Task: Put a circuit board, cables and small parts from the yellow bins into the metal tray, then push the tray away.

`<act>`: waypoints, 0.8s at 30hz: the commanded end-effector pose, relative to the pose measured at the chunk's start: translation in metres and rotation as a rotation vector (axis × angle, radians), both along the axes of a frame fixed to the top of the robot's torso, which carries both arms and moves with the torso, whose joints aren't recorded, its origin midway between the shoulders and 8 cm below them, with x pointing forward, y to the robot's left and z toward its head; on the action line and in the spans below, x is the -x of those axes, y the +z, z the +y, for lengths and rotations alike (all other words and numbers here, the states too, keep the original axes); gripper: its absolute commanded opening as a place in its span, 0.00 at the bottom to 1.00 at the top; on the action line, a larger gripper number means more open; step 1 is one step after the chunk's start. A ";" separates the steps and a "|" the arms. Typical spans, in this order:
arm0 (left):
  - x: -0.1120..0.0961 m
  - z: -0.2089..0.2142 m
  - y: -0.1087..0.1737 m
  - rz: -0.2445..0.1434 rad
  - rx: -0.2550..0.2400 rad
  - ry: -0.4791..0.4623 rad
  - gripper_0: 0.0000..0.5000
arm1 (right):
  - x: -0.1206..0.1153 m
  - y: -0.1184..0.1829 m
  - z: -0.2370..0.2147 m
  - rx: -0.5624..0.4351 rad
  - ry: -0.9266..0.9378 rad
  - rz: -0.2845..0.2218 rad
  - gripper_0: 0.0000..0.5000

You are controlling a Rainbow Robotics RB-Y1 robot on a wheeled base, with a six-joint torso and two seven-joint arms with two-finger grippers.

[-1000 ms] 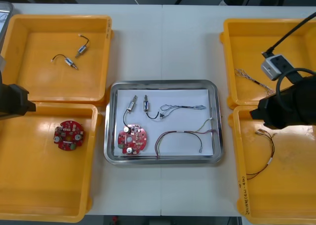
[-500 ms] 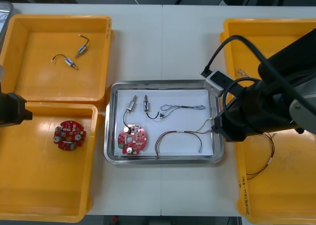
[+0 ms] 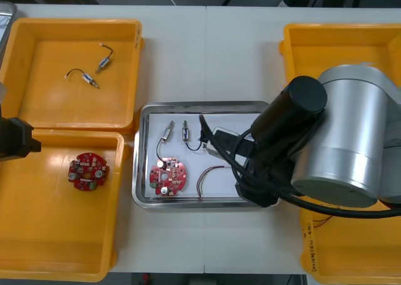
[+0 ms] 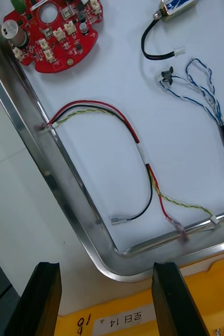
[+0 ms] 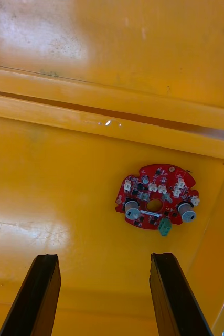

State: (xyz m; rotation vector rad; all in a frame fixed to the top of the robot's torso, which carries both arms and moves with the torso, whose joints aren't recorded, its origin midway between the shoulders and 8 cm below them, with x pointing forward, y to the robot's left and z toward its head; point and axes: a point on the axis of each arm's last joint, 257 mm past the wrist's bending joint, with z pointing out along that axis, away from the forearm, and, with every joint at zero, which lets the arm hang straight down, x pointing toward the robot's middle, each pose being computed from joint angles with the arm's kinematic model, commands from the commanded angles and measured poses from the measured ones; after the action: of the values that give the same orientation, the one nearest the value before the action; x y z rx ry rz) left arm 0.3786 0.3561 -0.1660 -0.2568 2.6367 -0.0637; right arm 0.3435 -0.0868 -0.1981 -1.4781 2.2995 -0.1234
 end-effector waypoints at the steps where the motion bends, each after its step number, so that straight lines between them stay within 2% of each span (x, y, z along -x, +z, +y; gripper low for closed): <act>1: 0.004 0.017 0.015 -0.024 -0.095 -0.055 1.00 | -0.001 0.003 0.017 0.052 0.106 -0.030 1.00; 10: 0.004 0.017 0.015 -0.024 -0.095 -0.055 1.00 | 0.003 -0.013 0.033 0.128 0.201 -0.031 1.00; 24: 0.004 0.017 0.015 -0.024 -0.095 -0.055 1.00 | 0.014 -0.031 0.069 0.177 0.347 -0.104 1.00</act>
State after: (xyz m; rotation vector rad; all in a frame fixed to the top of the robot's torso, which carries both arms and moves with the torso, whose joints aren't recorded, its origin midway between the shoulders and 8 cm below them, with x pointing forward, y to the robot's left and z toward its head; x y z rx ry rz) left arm 0.3786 0.3561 -0.1659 -0.2565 2.6363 -0.0634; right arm 0.3320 -0.0406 -0.2336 -1.8105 2.0767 -0.2965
